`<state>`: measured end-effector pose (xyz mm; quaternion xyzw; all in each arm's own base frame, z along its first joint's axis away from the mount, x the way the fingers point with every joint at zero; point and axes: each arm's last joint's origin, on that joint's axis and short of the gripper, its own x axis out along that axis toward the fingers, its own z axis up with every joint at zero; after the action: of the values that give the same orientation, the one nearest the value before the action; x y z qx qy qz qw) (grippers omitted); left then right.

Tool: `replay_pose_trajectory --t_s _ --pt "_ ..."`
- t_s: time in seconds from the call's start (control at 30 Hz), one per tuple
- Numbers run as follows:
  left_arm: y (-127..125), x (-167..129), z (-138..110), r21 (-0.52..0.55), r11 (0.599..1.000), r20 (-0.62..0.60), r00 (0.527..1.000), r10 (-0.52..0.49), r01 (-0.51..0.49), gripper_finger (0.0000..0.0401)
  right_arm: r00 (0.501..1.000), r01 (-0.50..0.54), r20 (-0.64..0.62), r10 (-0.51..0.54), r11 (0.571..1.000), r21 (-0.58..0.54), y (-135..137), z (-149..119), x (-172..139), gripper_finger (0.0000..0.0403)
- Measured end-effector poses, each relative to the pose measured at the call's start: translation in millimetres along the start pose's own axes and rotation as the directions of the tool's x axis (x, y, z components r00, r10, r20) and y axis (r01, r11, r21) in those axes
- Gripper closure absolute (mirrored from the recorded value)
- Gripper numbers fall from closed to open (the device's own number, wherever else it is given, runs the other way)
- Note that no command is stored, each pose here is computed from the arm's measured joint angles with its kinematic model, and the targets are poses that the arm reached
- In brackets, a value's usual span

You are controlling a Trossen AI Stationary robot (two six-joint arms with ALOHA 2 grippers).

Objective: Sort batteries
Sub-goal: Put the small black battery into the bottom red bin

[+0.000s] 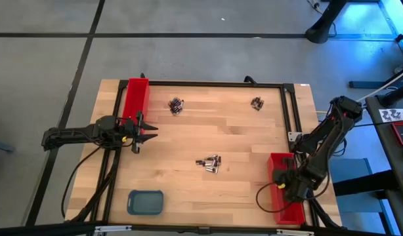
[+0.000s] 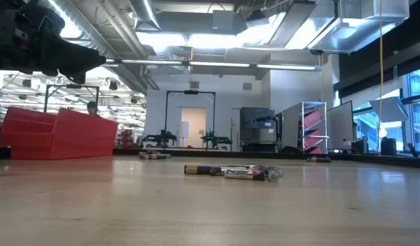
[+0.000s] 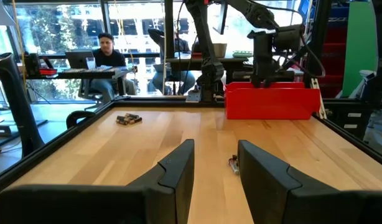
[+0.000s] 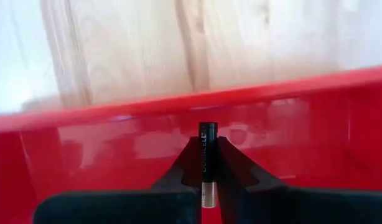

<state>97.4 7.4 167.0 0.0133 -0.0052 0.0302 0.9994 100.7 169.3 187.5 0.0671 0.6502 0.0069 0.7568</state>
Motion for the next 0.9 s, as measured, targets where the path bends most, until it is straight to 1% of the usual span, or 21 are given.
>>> replay_pose_trajectory --t_s 0.23,0.77,0.9 --pt "0 0 0 0.000 1.000 0.000 1.000 0.000 0.000 0.0288 0.998 -0.059 0.000 0.059 0.997 -0.056 -3 -4 17 0.0385" --pt "0 0 0 0.000 1.000 0.000 1.000 0.000 0.000 0.0288 0.998 -0.062 -0.010 0.062 0.997 -0.055 -15 -12 38 0.0383" --pt "0 0 0 0.000 1.000 0.000 1.000 0.000 0.000 0.0288 0.998 -0.066 -0.017 0.065 0.996 -0.056 -16 -13 40 0.0366"
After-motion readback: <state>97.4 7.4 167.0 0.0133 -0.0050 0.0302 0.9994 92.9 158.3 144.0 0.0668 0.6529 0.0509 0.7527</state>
